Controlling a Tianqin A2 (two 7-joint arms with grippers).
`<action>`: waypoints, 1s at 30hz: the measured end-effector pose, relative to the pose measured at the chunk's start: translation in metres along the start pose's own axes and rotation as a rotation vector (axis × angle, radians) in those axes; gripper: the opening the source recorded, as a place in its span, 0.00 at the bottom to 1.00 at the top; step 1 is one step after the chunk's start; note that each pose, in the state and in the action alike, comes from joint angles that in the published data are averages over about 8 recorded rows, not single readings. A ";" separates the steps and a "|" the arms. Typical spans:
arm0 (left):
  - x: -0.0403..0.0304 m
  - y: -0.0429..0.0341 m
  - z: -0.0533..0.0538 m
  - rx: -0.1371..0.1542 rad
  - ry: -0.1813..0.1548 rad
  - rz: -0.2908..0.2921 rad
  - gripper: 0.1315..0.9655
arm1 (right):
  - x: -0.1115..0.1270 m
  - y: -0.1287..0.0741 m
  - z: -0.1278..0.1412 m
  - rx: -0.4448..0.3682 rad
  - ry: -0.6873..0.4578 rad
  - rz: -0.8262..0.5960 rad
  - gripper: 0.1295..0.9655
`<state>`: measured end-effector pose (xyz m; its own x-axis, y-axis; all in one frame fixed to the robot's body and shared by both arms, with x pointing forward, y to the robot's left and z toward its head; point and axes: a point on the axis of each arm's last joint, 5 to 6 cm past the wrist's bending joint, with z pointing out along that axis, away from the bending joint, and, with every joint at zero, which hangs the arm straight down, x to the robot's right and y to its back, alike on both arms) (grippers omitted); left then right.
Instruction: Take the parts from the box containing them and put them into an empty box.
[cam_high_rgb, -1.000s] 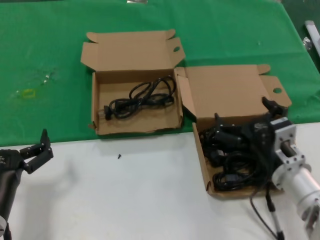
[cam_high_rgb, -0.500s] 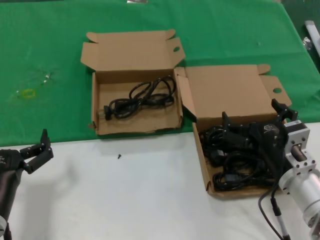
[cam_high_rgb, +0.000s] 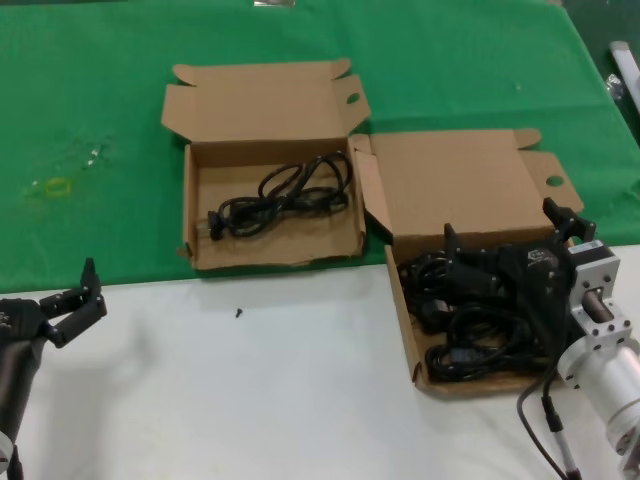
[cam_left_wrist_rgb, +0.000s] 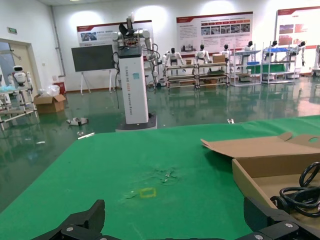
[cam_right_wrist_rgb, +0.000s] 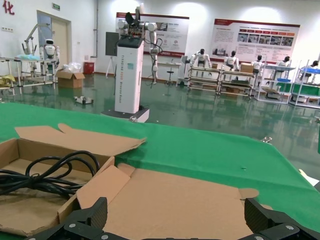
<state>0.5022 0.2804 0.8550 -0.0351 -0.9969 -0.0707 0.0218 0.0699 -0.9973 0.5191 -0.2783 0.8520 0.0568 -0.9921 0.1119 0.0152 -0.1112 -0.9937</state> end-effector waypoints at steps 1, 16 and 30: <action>0.0000 0.0000 0.000 0.000 0.000 0.000 1.00 | 0.000 0.000 0.000 0.000 0.000 0.000 1.00; 0.0000 0.0000 0.000 0.000 0.000 0.000 1.00 | 0.000 0.000 0.000 0.000 0.000 0.000 1.00; 0.0000 0.0000 0.000 0.000 0.000 0.000 1.00 | 0.000 0.000 0.000 0.000 0.000 0.000 1.00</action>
<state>0.5022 0.2804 0.8550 -0.0351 -0.9969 -0.0707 0.0218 0.0699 -0.9973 0.5191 -0.2783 0.8520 0.0568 -0.9921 0.1119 0.0152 -0.1113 -0.9937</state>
